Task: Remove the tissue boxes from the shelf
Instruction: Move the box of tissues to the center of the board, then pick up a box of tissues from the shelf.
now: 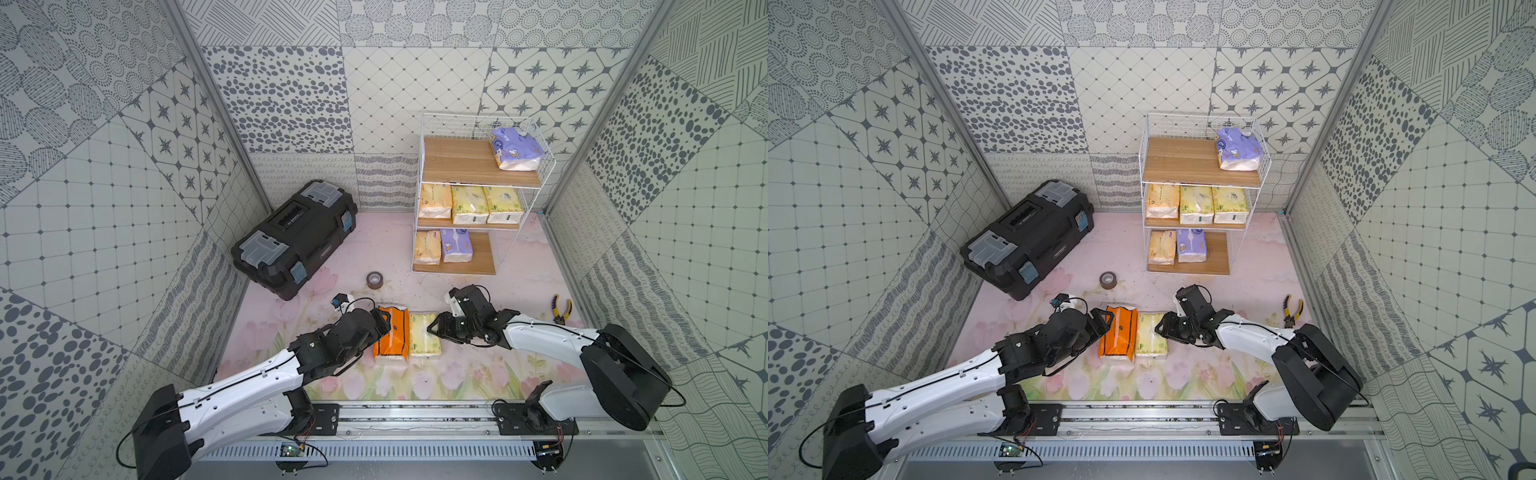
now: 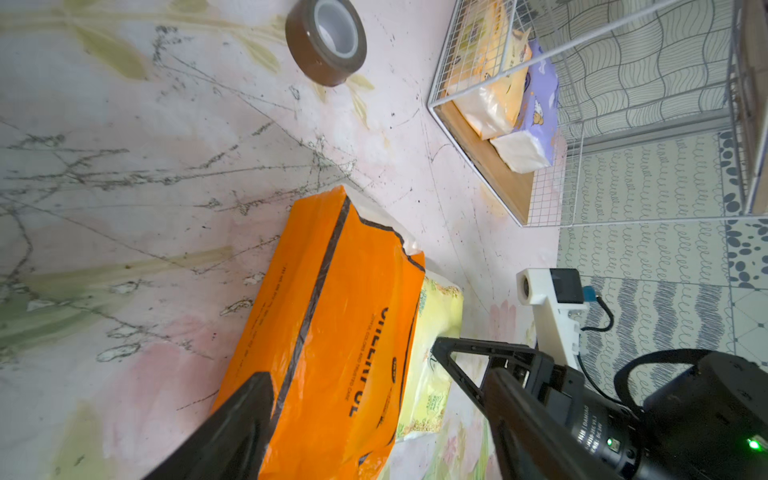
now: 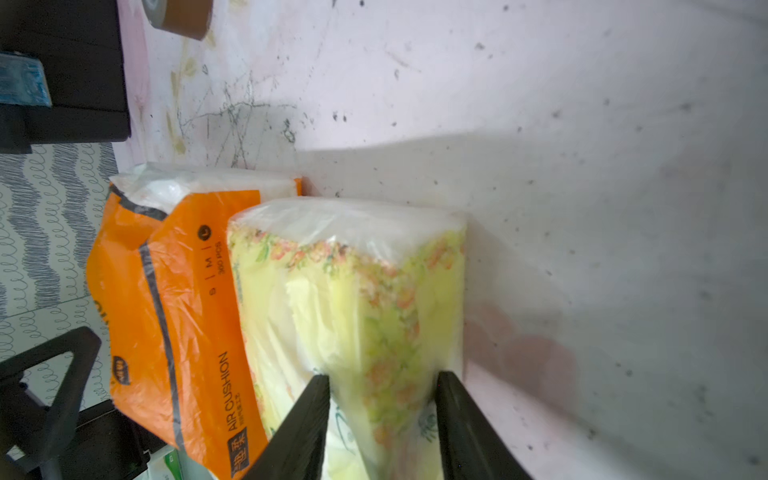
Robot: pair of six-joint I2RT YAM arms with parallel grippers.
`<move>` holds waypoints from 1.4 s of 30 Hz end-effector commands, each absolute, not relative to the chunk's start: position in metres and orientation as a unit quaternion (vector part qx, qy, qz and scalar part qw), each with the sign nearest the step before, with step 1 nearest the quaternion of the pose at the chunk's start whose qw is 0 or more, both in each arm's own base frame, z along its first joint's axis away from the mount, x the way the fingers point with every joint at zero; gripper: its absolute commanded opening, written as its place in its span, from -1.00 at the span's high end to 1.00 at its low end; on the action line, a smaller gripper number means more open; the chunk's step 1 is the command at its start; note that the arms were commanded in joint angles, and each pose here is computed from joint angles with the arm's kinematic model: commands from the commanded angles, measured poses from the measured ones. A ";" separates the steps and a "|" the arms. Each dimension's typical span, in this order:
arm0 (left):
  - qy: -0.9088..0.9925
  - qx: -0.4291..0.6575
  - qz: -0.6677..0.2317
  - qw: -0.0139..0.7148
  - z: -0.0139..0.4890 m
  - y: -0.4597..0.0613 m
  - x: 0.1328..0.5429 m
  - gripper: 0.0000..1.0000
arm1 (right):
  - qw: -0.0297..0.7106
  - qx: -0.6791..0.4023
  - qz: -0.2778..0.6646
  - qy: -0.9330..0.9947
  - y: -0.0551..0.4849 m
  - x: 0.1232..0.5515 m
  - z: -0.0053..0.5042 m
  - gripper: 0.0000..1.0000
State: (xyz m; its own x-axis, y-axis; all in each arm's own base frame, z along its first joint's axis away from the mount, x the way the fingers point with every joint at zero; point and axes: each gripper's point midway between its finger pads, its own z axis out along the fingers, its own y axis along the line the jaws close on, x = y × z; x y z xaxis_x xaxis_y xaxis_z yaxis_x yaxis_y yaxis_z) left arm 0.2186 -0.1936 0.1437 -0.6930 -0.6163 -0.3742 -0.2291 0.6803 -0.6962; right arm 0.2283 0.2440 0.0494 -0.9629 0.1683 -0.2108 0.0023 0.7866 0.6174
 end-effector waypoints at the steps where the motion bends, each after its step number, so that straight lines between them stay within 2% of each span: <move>1: 0.855 -0.216 -0.331 0.336 0.158 -0.190 0.220 -0.66 | 0.196 0.082 0.304 0.929 0.229 0.251 0.073 -0.07; 5: 0.822 -0.193 -0.411 0.343 0.185 -0.217 0.225 -0.63 | 0.287 0.092 0.272 0.914 0.199 0.264 0.129 -0.08; 10: 0.795 -0.177 -0.461 0.352 0.209 -0.236 0.231 -0.72 | 0.430 0.102 0.261 0.858 0.153 0.281 0.249 -0.05; 16: 0.788 -0.173 -0.472 0.354 0.218 -0.247 0.238 -0.73 | 0.521 0.135 0.264 0.800 0.116 0.303 0.357 0.02; 22: 0.782 -0.173 -0.485 0.351 0.221 -0.254 0.241 -0.73 | 0.578 0.154 0.279 0.751 0.107 0.330 0.445 0.05; 31: 0.769 -0.179 -0.503 0.351 0.224 -0.256 0.242 -0.73 | 0.602 0.240 0.285 0.706 0.089 0.375 0.486 -0.08; 42: 0.760 -0.184 -0.515 0.351 0.228 -0.253 0.238 -0.73 | 0.606 0.293 0.298 0.677 0.065 0.419 0.501 -0.08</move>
